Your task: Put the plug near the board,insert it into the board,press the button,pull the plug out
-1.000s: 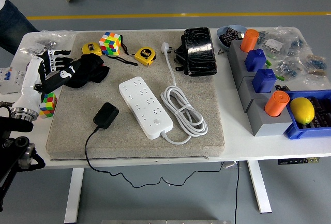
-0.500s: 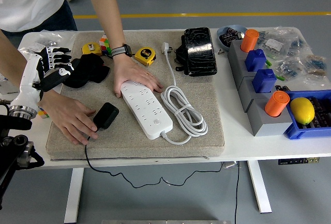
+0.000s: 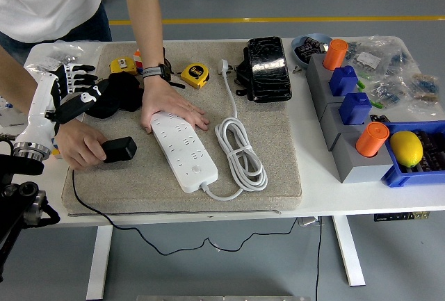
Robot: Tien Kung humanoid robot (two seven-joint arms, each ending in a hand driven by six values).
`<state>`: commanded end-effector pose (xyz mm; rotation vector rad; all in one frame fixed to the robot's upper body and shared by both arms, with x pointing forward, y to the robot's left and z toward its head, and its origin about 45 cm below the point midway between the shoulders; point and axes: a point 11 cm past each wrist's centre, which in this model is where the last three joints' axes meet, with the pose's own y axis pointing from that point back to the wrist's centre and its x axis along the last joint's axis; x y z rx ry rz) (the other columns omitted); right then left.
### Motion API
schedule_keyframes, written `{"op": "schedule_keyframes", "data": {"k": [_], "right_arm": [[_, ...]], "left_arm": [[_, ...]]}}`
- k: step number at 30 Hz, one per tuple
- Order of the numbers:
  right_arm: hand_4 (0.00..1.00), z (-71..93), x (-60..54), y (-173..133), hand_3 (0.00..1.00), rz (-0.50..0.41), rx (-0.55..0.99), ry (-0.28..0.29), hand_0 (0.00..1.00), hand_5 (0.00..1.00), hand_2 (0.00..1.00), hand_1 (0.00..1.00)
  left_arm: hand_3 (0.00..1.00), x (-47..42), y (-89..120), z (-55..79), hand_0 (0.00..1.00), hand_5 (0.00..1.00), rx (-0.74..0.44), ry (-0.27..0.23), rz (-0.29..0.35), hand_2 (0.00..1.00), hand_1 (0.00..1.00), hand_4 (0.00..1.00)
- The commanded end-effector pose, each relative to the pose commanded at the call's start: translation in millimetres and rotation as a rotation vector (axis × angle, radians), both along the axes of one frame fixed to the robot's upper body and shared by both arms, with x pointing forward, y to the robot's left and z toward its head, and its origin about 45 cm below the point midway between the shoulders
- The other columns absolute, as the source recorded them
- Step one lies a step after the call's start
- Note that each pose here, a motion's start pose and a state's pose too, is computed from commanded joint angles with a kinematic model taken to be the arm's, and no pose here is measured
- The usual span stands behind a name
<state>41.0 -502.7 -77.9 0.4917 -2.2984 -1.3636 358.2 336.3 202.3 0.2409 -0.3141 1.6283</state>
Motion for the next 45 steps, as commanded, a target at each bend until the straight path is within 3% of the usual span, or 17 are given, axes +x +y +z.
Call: {"op": "schedule_keyframes", "data": {"k": [45], "right_arm": [[0.859, 0.1, -1.1, -0.6, 0.513, 0.003, -0.001, 0.000, 0.497, 0.399, 0.569, 0.601]], "left_arm": [[0.603, -0.2, -4.5, -1.0, 0.504, 0.360, -0.003, 0.006, -0.011, 0.576, 0.595, 0.893]]}}
